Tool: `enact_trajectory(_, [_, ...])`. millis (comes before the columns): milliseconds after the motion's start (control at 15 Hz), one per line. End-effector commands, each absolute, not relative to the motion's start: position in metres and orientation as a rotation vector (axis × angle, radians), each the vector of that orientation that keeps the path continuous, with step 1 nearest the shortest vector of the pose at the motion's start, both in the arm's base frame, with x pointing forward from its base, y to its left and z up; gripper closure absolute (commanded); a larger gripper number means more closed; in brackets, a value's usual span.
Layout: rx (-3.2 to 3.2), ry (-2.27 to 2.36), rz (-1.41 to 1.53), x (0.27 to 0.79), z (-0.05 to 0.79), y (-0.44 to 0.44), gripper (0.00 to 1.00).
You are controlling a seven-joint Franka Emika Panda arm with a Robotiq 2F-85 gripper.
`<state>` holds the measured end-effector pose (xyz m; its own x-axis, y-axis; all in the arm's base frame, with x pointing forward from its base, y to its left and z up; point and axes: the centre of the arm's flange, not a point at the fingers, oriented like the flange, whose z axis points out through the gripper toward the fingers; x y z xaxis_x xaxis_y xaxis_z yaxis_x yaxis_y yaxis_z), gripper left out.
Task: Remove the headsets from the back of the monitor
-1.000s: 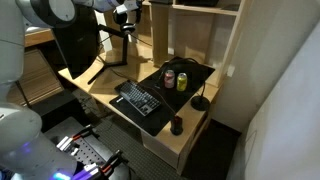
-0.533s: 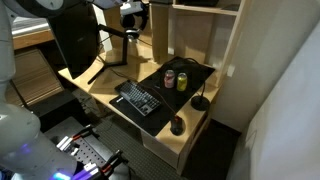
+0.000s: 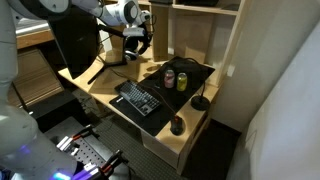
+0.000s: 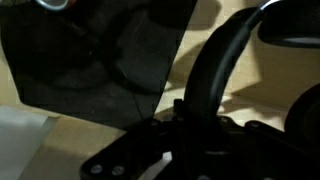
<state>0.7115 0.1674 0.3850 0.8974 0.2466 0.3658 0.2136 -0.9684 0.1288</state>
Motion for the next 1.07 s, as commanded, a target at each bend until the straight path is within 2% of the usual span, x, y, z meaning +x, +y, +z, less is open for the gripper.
enact_trajectory(0, [3.050,0.274,0.516,0.697,0.350,0.171,0.95])
enact_trajectory(67, [3.010,0.320,0.521,0.707,0.356,0.170,0.95])
enact_trajectory(133, [3.012,0.321,0.498,0.705,0.346,0.172,0.81])
enact_trajectory(267, [3.011,0.324,0.489,0.706,0.341,0.172,0.81])
enact_trajectory(333, [3.013,0.315,0.468,0.710,0.336,0.171,0.95])
enact_trajectory(1000, [3.078,-0.017,0.365,0.749,0.242,0.148,0.95])
